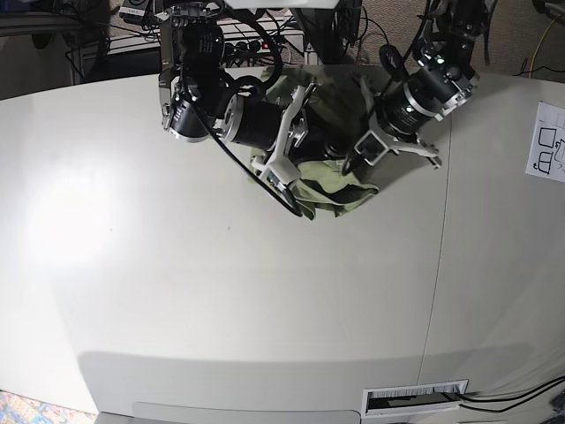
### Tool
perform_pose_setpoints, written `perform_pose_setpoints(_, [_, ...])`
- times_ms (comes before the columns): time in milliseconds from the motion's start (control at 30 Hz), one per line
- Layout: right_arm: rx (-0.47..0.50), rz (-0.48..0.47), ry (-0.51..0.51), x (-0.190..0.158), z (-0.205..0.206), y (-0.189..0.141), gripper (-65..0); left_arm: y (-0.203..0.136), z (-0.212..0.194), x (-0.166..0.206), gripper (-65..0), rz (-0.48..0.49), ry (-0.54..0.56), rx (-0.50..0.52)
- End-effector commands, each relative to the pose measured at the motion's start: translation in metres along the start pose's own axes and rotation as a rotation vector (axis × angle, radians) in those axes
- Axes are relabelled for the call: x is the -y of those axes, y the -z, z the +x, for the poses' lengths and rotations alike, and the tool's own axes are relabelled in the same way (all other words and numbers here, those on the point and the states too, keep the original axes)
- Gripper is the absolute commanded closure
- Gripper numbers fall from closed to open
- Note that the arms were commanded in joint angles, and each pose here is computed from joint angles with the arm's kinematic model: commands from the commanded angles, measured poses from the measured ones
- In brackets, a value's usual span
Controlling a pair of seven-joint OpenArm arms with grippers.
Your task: Fold the T-shirt properly
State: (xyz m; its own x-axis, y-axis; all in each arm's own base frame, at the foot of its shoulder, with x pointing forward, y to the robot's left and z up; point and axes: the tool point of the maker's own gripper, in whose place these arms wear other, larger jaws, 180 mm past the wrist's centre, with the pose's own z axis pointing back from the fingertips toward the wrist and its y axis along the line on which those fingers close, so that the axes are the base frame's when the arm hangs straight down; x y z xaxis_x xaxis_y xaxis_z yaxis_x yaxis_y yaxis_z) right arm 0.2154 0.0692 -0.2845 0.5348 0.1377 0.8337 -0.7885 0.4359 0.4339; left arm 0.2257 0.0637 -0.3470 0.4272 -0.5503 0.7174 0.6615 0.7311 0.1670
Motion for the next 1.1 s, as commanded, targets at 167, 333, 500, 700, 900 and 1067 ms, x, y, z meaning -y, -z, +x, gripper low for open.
perform_pose_setpoints(167, [0.078, 0.024, -0.032, -0.006, 0.022, -0.001, 0.0, -0.02, -0.031, -0.018, 0.0, 0.054, -0.036, -0.059])
perform_pose_setpoints(333, [0.09, 0.03, -0.034, -0.007, 0.025, -0.001, 0.0, -0.036, -0.053, -0.008, 0.0, 0.033, -0.06, -0.052])
perform_pose_setpoints(500, [0.095, 0.036, -0.032, -0.008, 0.026, -0.001, 0.0, -0.041, -0.052, 0.005, 0.0, -0.001, -0.108, 0.001])
perform_pose_setpoints(700, [0.105, 0.05, -0.024, -0.01, 0.028, -0.002, 0.0, -0.034, -0.061, 0.011, 0.0, -0.038, -0.186, 0.011])
perform_pose_setpoints(900, [0.112, 0.059, -0.02, -0.012, 0.029, -0.002, 0.0, -0.026, -0.08, 0.014, 0.0, -0.053, -0.229, -0.024])
perform_pose_setpoints(1067, [0.108, 0.09, -0.024, -0.02, 0.029, 0.002, 0.0, -0.02, -0.079, 0.013, 0.0, -0.063, -0.27, 0.005])
